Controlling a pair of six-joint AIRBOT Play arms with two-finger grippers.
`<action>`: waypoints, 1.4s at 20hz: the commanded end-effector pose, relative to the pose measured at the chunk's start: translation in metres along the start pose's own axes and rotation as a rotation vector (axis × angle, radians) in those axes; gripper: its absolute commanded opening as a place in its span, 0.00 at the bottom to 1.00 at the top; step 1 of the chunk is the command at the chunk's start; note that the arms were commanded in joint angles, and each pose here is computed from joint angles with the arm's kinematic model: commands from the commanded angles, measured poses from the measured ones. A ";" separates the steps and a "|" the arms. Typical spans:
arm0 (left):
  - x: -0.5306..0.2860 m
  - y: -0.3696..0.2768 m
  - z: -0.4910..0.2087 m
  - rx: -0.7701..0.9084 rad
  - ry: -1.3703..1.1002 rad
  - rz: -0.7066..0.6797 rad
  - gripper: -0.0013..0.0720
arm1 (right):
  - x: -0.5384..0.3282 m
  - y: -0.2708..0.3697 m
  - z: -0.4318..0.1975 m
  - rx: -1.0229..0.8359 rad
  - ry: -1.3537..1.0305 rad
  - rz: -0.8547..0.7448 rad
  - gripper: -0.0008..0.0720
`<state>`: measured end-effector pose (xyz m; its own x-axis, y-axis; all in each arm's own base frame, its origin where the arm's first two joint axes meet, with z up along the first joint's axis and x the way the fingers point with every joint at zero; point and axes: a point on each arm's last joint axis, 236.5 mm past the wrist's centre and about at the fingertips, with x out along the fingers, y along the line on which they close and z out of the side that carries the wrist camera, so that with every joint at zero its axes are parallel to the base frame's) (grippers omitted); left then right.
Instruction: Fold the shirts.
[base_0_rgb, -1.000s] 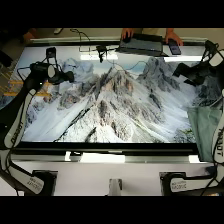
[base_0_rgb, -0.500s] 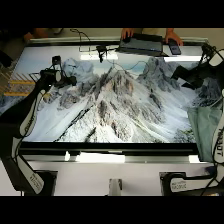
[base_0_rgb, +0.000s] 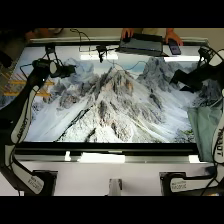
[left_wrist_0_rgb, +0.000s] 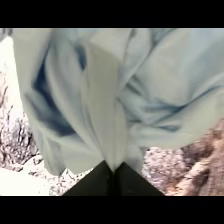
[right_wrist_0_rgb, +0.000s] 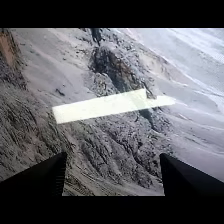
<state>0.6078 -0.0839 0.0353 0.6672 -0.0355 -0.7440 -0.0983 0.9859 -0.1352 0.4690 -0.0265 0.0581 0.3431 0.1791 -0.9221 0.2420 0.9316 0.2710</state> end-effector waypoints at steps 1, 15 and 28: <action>-0.138 -0.063 0.066 0.191 -0.235 -0.122 0.06 | -0.011 0.001 -0.017 -0.028 0.058 -0.003 0.80; -0.270 -0.349 -0.202 0.316 0.067 -0.706 0.07 | -0.262 0.011 -0.025 -0.094 -0.578 -0.112 0.86; -0.138 -0.066 -0.108 0.244 0.394 -0.054 0.97 | -0.136 0.009 -0.077 -0.095 -0.144 -0.032 0.86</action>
<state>0.4324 -0.2420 0.1057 0.4721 -0.1634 -0.8663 0.3120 0.9500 -0.0091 0.3589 -0.0298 0.2210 0.6054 0.0351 -0.7951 0.1793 0.9673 0.1793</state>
